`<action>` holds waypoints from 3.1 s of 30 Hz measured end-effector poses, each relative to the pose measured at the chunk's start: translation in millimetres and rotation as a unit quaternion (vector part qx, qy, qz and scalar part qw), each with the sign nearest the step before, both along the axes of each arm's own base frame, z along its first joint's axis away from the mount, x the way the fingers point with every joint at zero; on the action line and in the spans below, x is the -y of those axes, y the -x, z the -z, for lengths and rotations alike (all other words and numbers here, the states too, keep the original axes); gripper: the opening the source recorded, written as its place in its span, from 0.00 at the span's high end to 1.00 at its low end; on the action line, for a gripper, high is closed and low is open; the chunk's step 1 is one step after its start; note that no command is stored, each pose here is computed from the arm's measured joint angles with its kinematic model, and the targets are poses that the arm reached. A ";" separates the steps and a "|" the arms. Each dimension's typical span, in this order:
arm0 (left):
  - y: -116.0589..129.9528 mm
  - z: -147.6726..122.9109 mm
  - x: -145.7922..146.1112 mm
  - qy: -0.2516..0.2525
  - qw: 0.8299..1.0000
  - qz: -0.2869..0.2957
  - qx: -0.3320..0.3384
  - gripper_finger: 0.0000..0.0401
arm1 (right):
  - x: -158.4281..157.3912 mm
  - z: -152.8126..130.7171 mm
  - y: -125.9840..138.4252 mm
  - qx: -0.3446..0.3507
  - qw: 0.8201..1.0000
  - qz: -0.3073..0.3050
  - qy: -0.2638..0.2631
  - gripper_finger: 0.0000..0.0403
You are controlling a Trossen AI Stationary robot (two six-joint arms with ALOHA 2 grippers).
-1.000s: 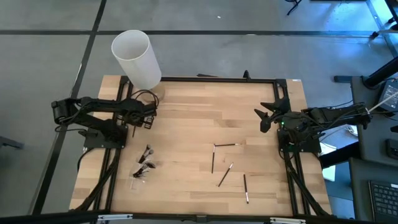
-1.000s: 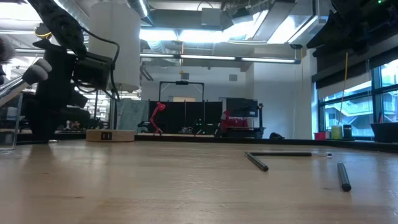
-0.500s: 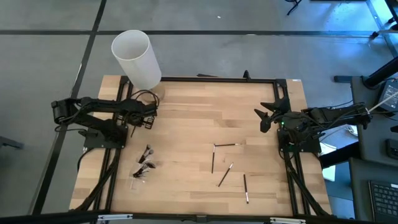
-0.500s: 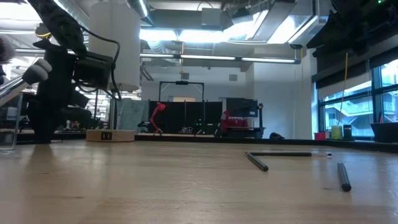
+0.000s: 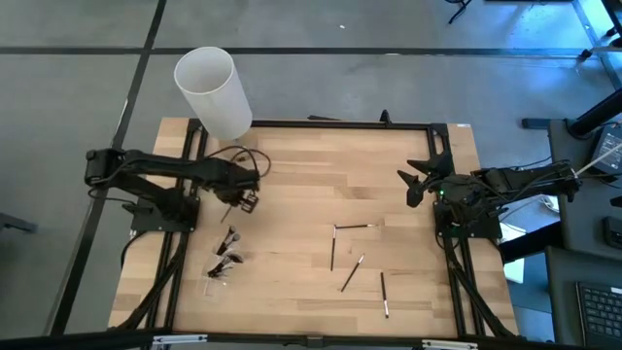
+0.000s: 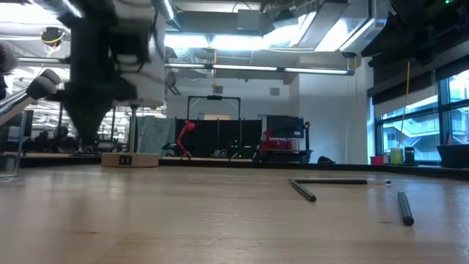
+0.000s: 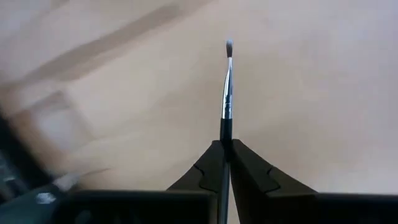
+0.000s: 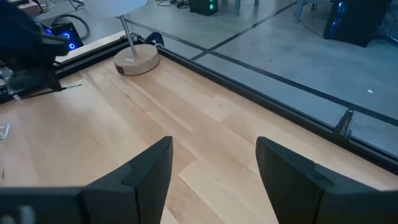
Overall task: Put items in baskets/containers
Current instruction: Put the black eyeshadow brush into the transparent organizer
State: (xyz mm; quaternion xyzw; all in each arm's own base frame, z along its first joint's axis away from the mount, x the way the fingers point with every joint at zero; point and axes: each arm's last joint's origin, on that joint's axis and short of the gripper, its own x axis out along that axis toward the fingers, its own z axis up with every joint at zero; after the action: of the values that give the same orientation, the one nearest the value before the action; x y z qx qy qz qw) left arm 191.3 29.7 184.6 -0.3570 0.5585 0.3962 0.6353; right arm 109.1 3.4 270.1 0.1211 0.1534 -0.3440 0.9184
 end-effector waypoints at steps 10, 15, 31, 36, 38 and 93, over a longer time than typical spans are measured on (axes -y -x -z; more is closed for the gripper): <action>-33.6 -65.8 61.9 -0.073 0.977 0.160 0.117 0.95 | 0.0 0.0 0.0 0.005 1.000 0.003 -0.006 0.43; -35.2 -96.8 96.8 -0.122 0.951 0.222 0.176 0.95 | 0.0 0.0 0.0 0.008 1.000 0.005 -0.009 0.43; 32.9 -114.9 209.0 -0.151 0.872 0.358 0.297 0.95 | -1.7 4.0 -7.2 0.001 1.000 0.013 -0.022 0.43; 60.6 -111.3 234.3 -0.180 0.847 0.365 0.342 0.95 | -2.0 4.6 -8.5 0.000 1.000 0.014 -0.024 0.43; 68.4 -105.1 244.9 -0.194 0.838 0.373 0.348 0.95 | -2.0 4.6 -8.7 0.000 1.000 0.014 -0.024 0.43; 54.0 -89.8 237.4 -0.261 0.920 0.142 0.255 0.63 | -5.9 0.6 -22.6 0.032 0.999 0.000 -0.035 0.43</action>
State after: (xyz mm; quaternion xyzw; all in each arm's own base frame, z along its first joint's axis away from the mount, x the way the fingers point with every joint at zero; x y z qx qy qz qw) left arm 137.3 -207.6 274.4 -0.1846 0.2994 0.3290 0.8764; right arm 131.7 9.3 269.5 0.1644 0.1360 -0.3346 0.9179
